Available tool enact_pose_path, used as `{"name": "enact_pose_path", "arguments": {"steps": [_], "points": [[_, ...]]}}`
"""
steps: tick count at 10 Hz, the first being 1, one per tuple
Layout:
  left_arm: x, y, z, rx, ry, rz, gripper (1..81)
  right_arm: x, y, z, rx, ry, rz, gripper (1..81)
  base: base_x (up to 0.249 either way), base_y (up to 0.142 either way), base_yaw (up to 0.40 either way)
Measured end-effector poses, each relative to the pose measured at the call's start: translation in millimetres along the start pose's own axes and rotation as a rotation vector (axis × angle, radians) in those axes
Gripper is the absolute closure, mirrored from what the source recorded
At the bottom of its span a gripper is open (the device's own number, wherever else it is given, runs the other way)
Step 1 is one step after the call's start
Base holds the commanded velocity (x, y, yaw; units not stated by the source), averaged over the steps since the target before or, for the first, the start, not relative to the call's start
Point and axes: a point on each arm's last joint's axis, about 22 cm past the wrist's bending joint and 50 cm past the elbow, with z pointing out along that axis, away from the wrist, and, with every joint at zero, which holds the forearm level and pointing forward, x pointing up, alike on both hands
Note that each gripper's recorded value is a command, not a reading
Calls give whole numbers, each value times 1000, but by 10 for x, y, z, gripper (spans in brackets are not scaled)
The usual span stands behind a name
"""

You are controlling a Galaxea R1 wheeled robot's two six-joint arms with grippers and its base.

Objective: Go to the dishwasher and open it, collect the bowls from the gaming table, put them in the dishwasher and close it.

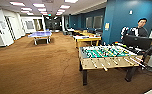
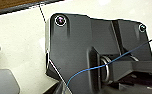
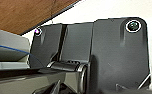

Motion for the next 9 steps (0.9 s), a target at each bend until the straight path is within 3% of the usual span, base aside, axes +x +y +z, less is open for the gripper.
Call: {"name": "enact_pose_path", "arguments": {"steps": [9], "points": [[-57,50,12,-6,-8,-2,10,2,-29,11,3,2,-5,10,0,0,184]]}}
